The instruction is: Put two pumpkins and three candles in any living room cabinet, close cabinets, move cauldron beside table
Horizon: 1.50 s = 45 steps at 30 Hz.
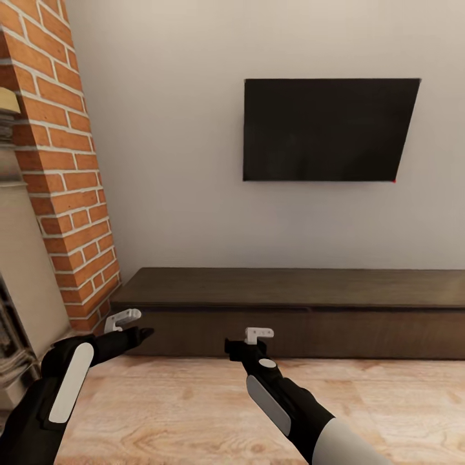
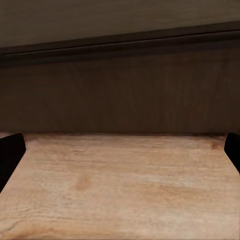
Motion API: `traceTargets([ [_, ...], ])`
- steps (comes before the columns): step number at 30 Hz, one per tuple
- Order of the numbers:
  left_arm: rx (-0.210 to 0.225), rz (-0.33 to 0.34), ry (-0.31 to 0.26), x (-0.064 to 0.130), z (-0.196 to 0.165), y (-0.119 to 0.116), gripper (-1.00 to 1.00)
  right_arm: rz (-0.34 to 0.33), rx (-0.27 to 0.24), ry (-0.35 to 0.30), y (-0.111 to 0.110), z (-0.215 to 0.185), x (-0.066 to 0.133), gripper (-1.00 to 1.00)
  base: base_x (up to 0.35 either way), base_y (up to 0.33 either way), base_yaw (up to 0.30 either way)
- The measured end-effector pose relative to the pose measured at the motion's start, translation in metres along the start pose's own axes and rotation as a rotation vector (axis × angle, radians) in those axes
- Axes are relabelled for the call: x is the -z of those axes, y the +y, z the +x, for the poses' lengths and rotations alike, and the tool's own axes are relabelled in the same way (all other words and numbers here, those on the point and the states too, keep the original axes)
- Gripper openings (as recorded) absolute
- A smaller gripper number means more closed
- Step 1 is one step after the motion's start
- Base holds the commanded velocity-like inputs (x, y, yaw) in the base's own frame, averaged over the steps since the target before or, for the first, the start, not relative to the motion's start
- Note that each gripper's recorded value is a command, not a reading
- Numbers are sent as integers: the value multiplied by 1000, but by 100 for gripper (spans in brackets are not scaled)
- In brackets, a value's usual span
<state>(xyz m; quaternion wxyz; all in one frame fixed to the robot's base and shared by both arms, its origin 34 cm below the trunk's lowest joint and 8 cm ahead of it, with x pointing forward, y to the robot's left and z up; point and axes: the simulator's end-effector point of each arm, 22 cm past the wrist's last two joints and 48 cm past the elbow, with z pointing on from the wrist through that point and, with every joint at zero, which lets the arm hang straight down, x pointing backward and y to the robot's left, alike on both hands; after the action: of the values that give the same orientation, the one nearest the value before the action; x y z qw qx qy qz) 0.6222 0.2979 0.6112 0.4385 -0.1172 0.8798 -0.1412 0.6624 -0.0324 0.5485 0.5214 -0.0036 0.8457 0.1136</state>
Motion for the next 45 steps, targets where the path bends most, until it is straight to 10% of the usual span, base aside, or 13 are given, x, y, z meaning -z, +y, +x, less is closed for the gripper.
traceTargets([
  [45, 12, -24, 63, 15, -63, -23, 100, -1, -16, 55, 12, -69, 7, 100, 0, 0, 150],
])
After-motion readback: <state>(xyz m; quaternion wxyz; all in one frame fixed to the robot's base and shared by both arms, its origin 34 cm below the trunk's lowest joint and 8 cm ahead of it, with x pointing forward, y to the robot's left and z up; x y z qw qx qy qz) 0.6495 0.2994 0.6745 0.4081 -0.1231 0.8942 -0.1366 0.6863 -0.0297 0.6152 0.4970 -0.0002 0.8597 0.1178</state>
